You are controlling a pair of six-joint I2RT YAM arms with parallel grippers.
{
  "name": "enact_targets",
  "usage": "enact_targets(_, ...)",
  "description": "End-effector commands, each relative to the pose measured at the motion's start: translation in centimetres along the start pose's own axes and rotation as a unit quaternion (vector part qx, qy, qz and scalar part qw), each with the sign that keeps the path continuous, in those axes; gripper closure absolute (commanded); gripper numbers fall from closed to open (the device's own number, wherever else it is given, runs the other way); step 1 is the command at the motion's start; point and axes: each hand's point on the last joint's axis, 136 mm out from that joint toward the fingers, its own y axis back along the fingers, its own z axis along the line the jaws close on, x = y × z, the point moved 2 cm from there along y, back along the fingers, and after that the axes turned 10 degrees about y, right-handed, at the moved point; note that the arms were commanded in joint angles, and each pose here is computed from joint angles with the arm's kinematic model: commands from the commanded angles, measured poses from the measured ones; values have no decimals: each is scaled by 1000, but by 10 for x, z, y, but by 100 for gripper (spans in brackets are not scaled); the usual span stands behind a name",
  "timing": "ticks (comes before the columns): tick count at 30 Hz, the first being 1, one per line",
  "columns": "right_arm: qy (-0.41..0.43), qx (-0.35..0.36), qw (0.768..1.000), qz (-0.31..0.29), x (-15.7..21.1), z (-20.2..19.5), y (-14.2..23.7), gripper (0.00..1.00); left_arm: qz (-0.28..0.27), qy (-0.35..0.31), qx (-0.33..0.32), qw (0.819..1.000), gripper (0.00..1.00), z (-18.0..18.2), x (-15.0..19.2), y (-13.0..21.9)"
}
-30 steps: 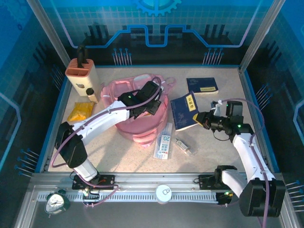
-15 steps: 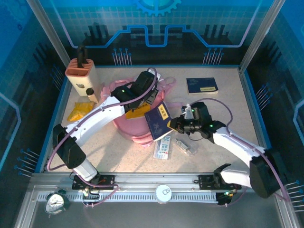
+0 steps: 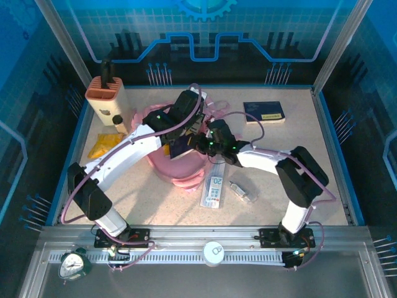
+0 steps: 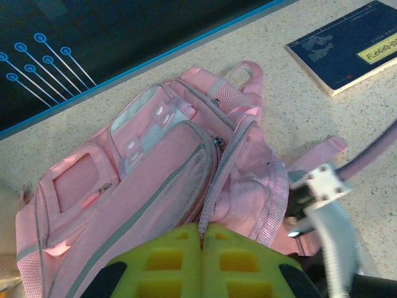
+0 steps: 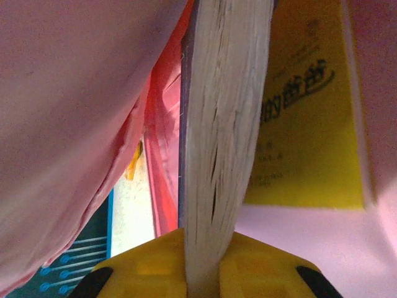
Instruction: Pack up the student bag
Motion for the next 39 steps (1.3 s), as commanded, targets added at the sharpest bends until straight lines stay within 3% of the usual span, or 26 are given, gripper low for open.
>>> enact_targets(1, 32, 2, 997, -71, -24, 16, -15, 83, -101, 61, 17, 993, 100, 9, -57, 43)
enact_targets(7, 43, 38, 997, -46, -16, -2, -54, 68, -100, 70, 14, 992, 100, 14, -57, 43)
enact_targets(12, 72, 48, 995, -43, -9, 1, -49, 47, -99, 74, 14, 992, 100, 18, -55, 43)
enact_targets(17, 103, 65, 992, -43, 1, -1, -18, 32, -98, 76, 15, 992, 100, 21, -51, 43)
enact_targets(27, 183, 80, 978, -61, 0, 8, 72, 14, -53, 71, 2, 996, 100, 26, -15, 20)
enact_targets(34, 170, 148, 970, -88, -29, -28, 135, 6, 11, 95, 16, 995, 99, 16, 36, -12)
enact_targets(39, 151, 190, 965, -101, -52, -59, 165, 1, 55, 132, 52, 988, 90, 3, 69, -28)
